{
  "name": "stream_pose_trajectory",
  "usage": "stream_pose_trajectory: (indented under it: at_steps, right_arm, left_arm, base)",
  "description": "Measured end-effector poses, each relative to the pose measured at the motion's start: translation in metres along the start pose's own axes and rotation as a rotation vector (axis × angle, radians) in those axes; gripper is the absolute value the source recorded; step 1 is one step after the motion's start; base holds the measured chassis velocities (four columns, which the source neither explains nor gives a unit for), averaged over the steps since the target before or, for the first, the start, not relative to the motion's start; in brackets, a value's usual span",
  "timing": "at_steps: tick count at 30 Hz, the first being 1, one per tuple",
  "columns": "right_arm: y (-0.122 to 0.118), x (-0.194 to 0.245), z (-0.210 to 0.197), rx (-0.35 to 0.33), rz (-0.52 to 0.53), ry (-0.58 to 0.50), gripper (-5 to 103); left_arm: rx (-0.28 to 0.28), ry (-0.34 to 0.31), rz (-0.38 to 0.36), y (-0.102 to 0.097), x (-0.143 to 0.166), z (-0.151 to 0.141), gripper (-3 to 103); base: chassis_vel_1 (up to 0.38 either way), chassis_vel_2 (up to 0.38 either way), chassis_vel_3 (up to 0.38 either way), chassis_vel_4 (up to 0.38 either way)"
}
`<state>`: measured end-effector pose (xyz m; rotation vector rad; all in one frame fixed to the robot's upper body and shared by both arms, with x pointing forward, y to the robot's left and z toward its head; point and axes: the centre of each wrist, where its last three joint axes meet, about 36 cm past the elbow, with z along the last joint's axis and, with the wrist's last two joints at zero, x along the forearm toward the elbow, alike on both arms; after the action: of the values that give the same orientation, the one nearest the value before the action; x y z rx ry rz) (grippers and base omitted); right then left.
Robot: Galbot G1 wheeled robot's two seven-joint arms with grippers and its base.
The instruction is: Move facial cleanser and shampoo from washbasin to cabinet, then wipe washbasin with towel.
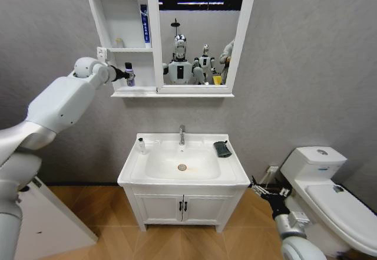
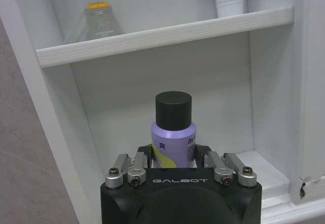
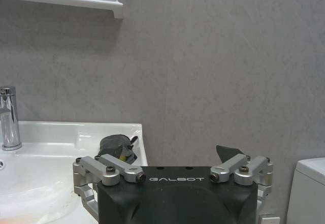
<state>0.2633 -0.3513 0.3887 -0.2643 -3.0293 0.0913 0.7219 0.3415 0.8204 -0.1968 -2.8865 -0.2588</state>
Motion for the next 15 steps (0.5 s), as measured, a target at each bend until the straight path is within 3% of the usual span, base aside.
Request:
stream_pose_trajectory:
  at_steps: [15]
  right_arm:
    - [-0.002,-0.004,0.004,0.006,-0.004,0.006,100]
  left_arm:
    - [0.049,0.036,-0.107,-0.004,-0.034,0.0,43]
  base:
    - [0.0,0.0,0.0,0.0]
